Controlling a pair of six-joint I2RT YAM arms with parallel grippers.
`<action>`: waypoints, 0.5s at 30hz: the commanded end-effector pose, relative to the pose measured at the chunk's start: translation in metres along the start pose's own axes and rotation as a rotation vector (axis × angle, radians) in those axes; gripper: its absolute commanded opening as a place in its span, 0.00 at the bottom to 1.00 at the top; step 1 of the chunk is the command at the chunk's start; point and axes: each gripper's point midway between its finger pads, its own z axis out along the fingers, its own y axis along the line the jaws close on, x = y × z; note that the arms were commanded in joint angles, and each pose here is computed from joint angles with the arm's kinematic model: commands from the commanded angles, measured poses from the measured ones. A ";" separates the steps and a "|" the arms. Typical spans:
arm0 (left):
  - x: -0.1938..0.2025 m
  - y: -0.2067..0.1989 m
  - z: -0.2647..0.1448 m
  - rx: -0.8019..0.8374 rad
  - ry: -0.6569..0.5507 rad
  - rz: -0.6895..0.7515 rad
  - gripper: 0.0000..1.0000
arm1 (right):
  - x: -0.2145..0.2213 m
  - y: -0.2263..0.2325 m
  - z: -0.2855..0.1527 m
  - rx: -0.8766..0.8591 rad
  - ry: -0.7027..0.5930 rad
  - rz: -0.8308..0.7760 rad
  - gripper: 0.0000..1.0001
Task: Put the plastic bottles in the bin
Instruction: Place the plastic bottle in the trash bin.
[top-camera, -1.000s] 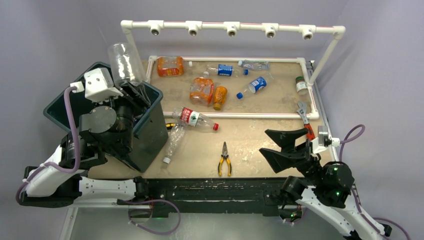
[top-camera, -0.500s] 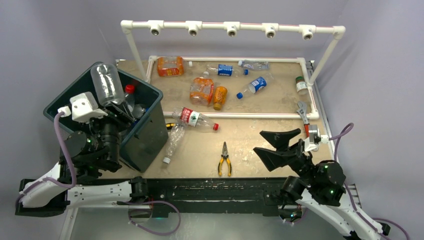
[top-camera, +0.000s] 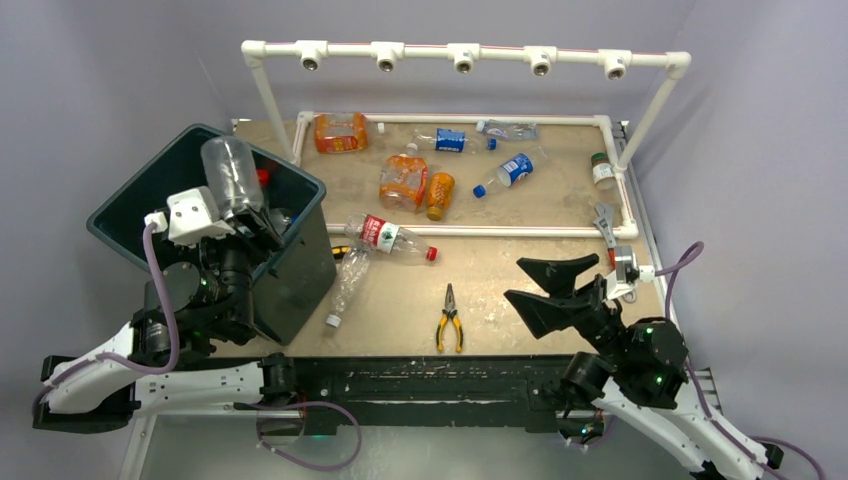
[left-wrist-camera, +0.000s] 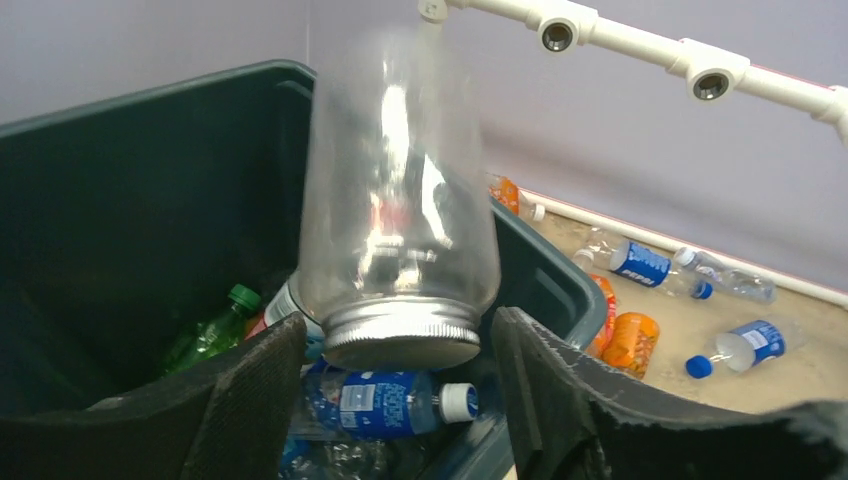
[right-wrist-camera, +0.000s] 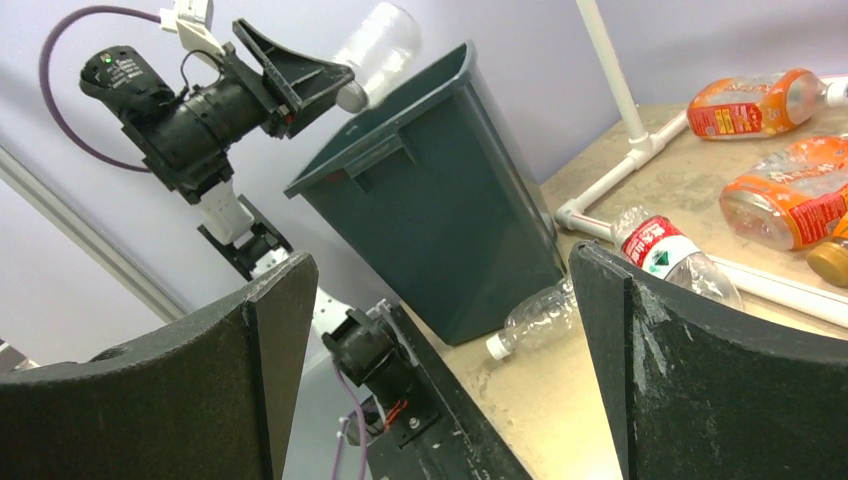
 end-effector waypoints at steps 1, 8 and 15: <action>-0.004 0.032 -0.005 -0.223 0.009 0.007 0.74 | -0.008 0.003 0.005 -0.002 -0.030 0.008 0.99; -0.022 0.000 -0.003 -0.174 -0.002 0.037 0.97 | -0.007 0.001 0.003 0.003 -0.027 0.007 0.99; -0.039 -0.083 -0.001 0.052 -0.001 0.081 0.99 | 0.006 -0.006 0.000 0.019 0.011 -0.004 0.99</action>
